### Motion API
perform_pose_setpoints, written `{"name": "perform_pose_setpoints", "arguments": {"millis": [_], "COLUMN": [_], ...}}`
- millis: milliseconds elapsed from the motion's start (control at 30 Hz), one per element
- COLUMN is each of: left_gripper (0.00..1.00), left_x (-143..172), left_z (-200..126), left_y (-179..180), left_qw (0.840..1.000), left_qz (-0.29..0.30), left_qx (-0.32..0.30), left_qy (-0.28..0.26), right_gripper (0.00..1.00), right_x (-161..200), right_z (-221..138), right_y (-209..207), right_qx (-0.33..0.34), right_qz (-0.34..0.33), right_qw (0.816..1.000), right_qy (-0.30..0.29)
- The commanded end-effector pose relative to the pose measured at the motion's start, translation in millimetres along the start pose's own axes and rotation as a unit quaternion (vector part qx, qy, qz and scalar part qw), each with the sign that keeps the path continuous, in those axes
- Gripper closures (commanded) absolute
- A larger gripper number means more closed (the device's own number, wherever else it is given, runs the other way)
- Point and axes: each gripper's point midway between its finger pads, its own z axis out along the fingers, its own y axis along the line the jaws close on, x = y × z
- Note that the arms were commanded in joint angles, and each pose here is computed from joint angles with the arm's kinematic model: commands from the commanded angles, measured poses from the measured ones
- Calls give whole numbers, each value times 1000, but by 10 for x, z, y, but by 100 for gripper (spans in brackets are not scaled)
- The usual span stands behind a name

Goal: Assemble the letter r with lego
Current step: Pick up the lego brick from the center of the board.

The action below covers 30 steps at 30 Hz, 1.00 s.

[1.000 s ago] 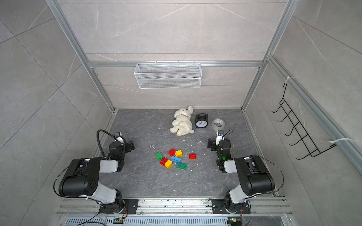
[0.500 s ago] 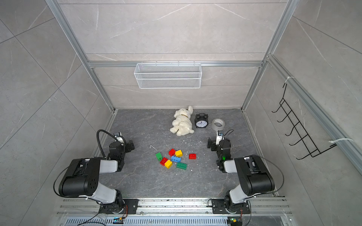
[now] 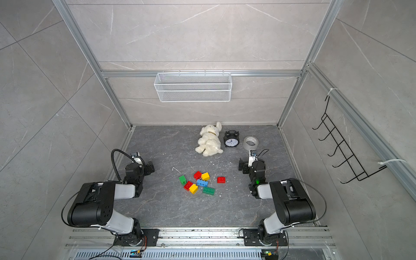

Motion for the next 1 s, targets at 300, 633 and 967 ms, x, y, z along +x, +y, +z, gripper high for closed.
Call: {"name": "perform_pose_setpoints", "arguments": {"millis": [300,633,967], "left_gripper": [0,9,12], "left_x": [-1602,-1665,-1554], "left_z": [-890,-1185,-1374], "left_y": [471,-456,-1368], "left_qw": [973,984,982], "left_qz": [-194,-118,18], "left_qx": [-113,131,186], "left_qy": [-51,-27,-12], "right_gripper": [1,25,28], "right_x": [-1259,-991,-1709], "right_z": [-542,-999,-1971], "right_y": [75,1339,1273], "right_qx": [-37,-286,-213], "right_qz": [138,89,19], "right_qw": [988,934,977], "right_qy": [61,195,-1]}}
